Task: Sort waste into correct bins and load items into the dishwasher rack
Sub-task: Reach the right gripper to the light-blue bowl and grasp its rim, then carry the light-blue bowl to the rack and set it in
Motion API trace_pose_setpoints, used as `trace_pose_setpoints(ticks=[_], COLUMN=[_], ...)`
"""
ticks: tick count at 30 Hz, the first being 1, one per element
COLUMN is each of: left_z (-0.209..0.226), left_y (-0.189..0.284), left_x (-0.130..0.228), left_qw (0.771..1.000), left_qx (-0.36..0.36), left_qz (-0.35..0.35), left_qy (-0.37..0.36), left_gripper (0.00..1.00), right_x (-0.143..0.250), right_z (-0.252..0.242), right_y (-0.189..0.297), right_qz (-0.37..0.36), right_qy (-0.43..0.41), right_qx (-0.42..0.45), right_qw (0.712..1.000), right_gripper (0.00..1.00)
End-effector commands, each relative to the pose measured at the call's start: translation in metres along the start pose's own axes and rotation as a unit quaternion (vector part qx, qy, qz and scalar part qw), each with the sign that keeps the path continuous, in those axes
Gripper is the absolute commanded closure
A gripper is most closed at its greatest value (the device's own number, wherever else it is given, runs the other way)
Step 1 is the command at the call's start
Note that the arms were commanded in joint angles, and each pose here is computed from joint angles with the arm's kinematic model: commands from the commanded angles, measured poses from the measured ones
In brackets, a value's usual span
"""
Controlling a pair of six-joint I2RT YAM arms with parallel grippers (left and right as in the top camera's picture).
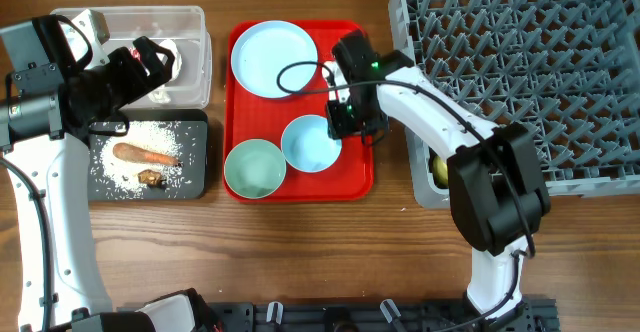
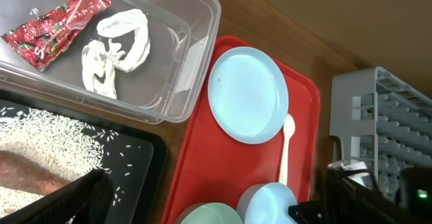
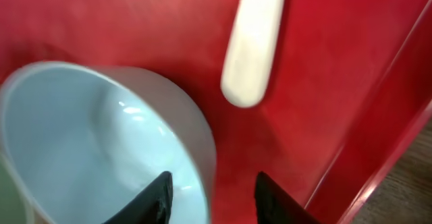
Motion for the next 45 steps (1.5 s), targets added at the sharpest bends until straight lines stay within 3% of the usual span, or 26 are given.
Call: trace_pose_setpoints(ticks=[1,4,8,15,20,25,29,32,34,45], left_z=[0.0,0.0,0.0,0.0,0.0,0.0,0.0,0.0,0.0,0.0], left_y=[0.002,0.002,0.002,0.002,0.002,0.002,0.002,0.002,0.002,0.002], left_x=[-0.002,-0.002,-0.002,-0.002,-0.002,-0.002,-0.002,-0.002,-0.002,-0.002], left_qw=[1.0,1.0,1.0,1.0,1.0,1.0,1.0,1.0,1.0,1.0], left_qx=[-0.001,-0.001,-0.001,-0.001,-0.001,-0.001,-0.001,-0.001,-0.001,-0.001], left_qz=[-0.004,-0.004,-0.004,-0.004,-0.004,-0.004,-0.004,-0.004,-0.004,-0.004], left_qy=[-0.004,-0.005,-0.004,-0.004,-0.004,-0.004,-0.005,-0.004,-0.005,-0.005], left_gripper=[0.0,0.0,0.0,0.0,0.0,0.0,0.0,0.0,0.0,0.0], right_x=[0.004,0.003,0.002,-0.007,-0.02,-0.013,-0.005,-0.006,-0.013,-0.075], right_z=[-0.006,-0.007,-0.008,-0.014,-0.019,-0.038,-0.059,-0.071,-0.081,-0.149], right_y=[-0.012,-0.012,-0.012,0.013,0.092,0.187,0.244,0.27,0.281,0.27], right_qz=[0.012,0.009,0.005,-0.037,-0.139,-0.271,-0.354,-0.393,-0.4,-0.379], right_qy=[-0.004,-0.005,-0.004,-0.023,-0.025,-0.06,-0.115,-0.151,-0.156,-0.13], right_qx=[0.011,0.015,0.019,0.063,0.131,0.284,0.424,0.51,0.552,0.625], right_qw=[1.0,1.0,1.0,0.997,0.981,0.918,0.825,0.75,0.714,0.67], right_gripper=[0.75,0.77,0.96,0.96,0.96,0.96,0.96,0.96,0.96,0.96])
Point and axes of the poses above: each gripper's point midway between its finger pads, its own y axis back along the fingers, its own z axis along the line the jaws close on, x = y × z, the point moved 6 cm from there along y, back along the fingers, and after that the axes turned 4 degrees about y, right-handed, at the moved point
